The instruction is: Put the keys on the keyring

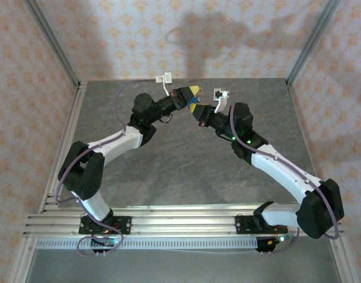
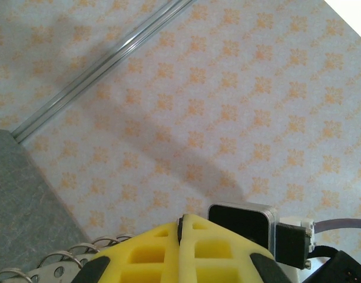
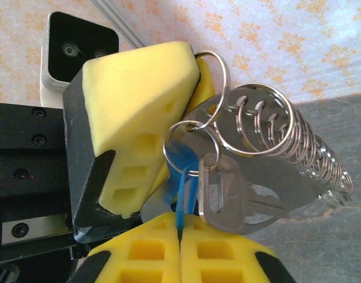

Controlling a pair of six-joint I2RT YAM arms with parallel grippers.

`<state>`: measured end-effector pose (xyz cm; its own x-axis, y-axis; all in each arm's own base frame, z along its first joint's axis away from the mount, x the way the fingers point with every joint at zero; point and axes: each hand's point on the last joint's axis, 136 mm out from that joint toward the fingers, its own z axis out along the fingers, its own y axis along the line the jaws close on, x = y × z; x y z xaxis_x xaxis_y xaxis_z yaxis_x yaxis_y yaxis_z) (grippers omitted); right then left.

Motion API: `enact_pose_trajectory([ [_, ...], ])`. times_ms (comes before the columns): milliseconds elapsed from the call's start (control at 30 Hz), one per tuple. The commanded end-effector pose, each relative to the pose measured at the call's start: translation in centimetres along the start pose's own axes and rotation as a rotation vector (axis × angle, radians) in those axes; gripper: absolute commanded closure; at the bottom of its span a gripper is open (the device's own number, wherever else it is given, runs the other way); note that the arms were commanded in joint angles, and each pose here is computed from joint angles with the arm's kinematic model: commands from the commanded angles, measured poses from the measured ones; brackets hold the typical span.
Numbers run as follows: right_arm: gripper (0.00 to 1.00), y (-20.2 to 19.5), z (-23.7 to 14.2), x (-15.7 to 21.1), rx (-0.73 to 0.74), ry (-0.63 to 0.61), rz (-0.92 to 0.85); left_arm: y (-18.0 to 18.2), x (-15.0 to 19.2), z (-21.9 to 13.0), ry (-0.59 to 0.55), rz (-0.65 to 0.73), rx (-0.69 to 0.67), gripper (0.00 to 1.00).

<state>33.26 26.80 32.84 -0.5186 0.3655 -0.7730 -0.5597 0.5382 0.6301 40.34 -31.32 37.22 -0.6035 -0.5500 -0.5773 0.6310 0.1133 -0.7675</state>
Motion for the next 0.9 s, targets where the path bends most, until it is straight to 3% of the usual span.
enact_pose_trajectory([
  [0, 0.76, 0.6, -0.9, 1.7, -0.015, 0.075, -0.004, -4.6, -2.1, -0.3, -0.09, 0.058, 0.111, 1.0],
  [100, 0.63, -0.2, -2.5, 0.7, 0.004, 0.037, 0.018, -4.4, -2.3, -0.4, -0.105, 0.046, 0.103, 1.0],
  [233, 0.6, -1.3, -5.0, -0.5, 0.038, -0.025, 0.035, -4.4, -2.5, -0.3, -0.113, 0.031, 0.11, 1.0],
  [467, 0.6, -1.4, -7.6, -3.5, 0.077, -0.145, 0.04, -4.6, -2.5, -0.1, -0.11, 0.015, 0.132, 1.0],
  [867, 0.64, 1.4, -4.6, -8.0, -0.089, -0.235, 0.135, -4.8, -2.7, -0.1, -0.127, -0.018, 0.156, 1.0],
])
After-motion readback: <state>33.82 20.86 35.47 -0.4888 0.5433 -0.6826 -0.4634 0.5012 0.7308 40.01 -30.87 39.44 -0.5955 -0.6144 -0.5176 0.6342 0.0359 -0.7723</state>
